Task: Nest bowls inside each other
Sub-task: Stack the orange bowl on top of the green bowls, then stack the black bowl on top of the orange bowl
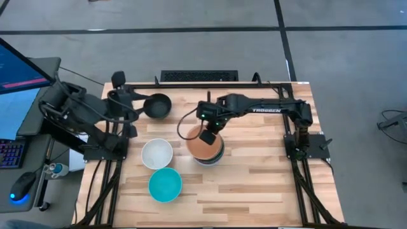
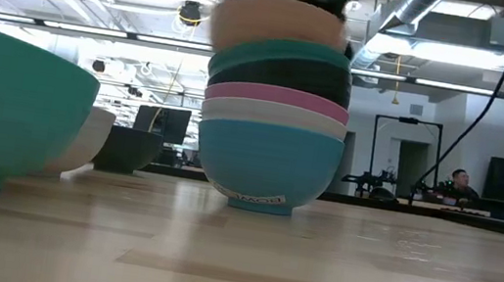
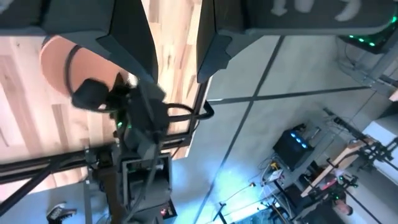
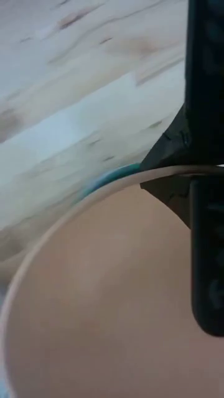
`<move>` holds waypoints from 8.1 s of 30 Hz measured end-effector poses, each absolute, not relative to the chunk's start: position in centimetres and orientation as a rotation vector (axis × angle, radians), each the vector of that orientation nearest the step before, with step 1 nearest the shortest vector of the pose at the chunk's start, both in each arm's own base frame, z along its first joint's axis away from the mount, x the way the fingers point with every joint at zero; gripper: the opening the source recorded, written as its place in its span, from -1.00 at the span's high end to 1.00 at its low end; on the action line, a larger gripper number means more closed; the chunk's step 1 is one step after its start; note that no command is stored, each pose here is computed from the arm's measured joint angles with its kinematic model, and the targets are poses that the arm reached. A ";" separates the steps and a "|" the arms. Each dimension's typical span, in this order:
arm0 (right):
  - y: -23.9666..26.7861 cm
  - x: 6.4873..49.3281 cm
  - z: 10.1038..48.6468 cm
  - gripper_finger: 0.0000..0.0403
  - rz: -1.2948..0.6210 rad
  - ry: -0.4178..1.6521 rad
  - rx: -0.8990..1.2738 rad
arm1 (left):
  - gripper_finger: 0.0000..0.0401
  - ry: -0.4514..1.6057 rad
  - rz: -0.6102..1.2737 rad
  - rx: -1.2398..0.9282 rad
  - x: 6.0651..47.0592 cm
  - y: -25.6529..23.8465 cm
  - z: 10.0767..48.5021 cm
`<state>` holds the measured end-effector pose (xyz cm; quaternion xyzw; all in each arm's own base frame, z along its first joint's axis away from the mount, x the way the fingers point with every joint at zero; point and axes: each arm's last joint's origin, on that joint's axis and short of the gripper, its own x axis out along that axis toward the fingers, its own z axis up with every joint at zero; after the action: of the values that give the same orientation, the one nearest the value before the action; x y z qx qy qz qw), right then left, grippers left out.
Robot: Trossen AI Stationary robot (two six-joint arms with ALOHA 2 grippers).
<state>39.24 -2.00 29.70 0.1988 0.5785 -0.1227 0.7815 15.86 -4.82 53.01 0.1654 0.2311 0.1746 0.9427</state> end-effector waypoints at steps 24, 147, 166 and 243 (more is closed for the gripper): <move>-1.8 38.4 29.9 0.25 -0.365 1.290 0.313 | 0.49 0.517 0.361 0.344 16.0 -4.9 51.0; -4.2 40.3 28.5 0.49 -0.005 0.947 0.096 | 0.49 0.449 0.337 0.134 23.0 -1.8 40.5; -6.1 36.2 38.9 0.30 -0.334 0.928 -0.069 | 0.48 0.806 0.561 0.226 22.5 1.1 33.0; -8.7 16.6 47.3 -0.24 -0.688 0.713 0.176 | 0.17 1.438 0.701 -0.305 27.2 12.4 21.0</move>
<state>16.61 -8.72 47.31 0.0842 0.3418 -0.3297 0.8760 27.23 12.45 20.98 -0.1364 0.6420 0.3129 0.6865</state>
